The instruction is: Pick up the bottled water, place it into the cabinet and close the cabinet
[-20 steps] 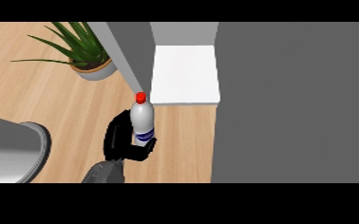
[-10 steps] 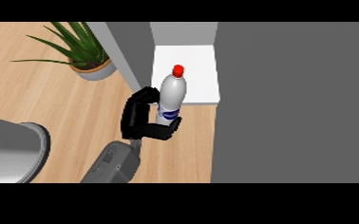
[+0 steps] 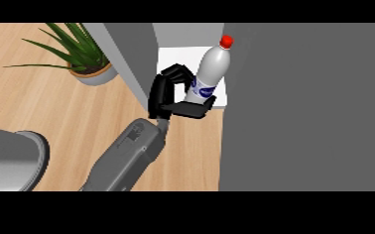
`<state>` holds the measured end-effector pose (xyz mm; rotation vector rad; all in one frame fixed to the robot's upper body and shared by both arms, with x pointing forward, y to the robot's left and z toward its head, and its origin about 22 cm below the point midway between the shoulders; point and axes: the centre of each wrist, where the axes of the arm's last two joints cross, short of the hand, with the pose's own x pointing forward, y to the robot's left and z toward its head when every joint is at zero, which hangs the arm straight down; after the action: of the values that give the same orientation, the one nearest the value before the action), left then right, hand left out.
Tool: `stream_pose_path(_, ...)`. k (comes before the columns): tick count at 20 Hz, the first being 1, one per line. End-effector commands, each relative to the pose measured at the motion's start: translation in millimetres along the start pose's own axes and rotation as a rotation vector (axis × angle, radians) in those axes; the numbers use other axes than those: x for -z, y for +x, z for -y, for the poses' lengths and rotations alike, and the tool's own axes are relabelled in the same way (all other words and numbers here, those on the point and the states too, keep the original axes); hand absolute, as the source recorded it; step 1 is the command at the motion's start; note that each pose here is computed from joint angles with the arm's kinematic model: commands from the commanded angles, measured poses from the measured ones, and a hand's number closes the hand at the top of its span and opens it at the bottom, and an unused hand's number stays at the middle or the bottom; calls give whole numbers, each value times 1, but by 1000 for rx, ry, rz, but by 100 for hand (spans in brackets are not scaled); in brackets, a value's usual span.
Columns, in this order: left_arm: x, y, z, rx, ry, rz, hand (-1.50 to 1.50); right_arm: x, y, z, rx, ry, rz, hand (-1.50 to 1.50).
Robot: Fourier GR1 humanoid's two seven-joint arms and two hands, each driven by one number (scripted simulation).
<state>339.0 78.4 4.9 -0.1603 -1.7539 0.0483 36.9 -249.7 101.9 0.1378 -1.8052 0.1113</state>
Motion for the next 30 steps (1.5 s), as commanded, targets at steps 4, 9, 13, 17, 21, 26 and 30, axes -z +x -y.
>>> stream_pose_path(4,48,21,11,77,90,-44,150,-6,7,13,36,2,42,-150)
stream_pose_path(9,64,7,-5,127,97,-100,150,2,10,8,40,10,62,-150)
stream_pose_path(13,80,19,4,335,111,-38,150,3,14,9,42,12,72,-150)
stream_pose_path(17,73,-3,-15,390,198,-104,150,2,16,13,35,26,92,-150)
stream_pose_path(21,75,-6,-38,324,286,-133,150,0,12,16,31,21,65,-150)
stream_pose_path(26,85,3,-51,358,316,-100,150,-2,1,21,43,35,53,-150)
stream_pose_path(30,97,17,-40,505,326,-14,-150,4,3,19,47,46,95,-150)
